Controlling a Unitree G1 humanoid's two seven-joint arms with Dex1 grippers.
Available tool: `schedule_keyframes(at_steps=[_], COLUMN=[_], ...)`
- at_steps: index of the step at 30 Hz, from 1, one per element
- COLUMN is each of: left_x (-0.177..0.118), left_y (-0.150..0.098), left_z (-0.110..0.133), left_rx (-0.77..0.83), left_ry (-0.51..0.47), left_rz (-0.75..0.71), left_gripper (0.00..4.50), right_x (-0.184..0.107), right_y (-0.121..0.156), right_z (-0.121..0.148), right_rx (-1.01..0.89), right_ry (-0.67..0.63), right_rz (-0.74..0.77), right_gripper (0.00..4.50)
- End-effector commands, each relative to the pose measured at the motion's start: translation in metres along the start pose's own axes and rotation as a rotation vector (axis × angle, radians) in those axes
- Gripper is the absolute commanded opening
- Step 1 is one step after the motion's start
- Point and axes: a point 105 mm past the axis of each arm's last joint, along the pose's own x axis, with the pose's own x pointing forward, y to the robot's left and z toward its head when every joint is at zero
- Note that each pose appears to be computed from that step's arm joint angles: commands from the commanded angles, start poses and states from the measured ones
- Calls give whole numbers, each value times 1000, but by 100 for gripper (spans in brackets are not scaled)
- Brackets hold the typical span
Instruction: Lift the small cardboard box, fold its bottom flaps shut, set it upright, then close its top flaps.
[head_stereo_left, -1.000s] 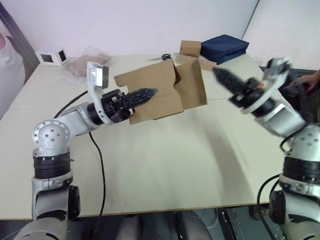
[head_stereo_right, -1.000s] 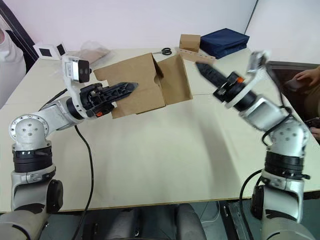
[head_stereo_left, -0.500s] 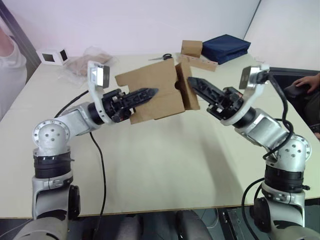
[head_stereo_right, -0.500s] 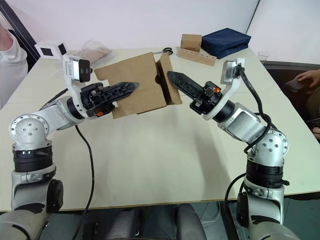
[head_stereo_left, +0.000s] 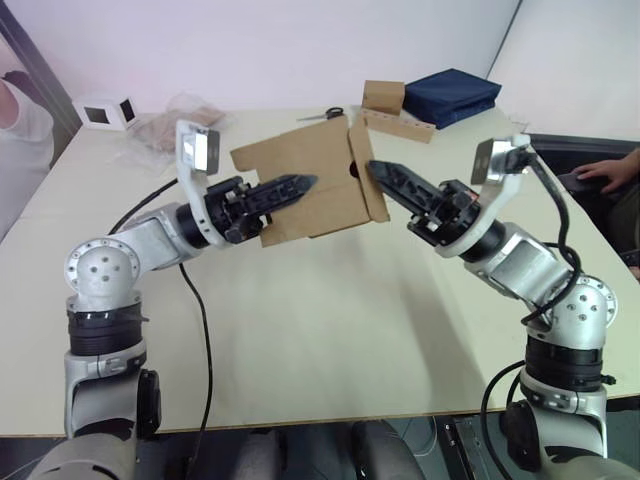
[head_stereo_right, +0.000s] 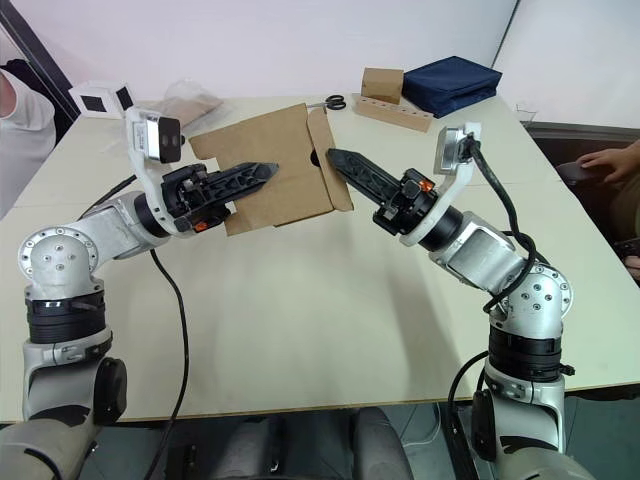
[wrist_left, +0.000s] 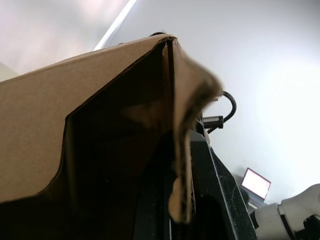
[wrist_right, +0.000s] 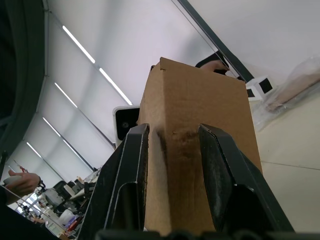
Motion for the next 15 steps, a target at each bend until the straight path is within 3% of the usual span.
schedule_keyframes(at_steps=[1,15], left_x=[3,5], left_y=[-13,-14], left_z=[10,3], left_rx=[46,45], left_ry=[-18,0], left_rz=[-43,-57], left_gripper=[0,0], right_x=[-1,1], right_y=[6,4], right_z=[7,11], right_rx=[-46,-73], right_ry=[-18,-28], right_rz=[15,1], right_gripper=[156,156])
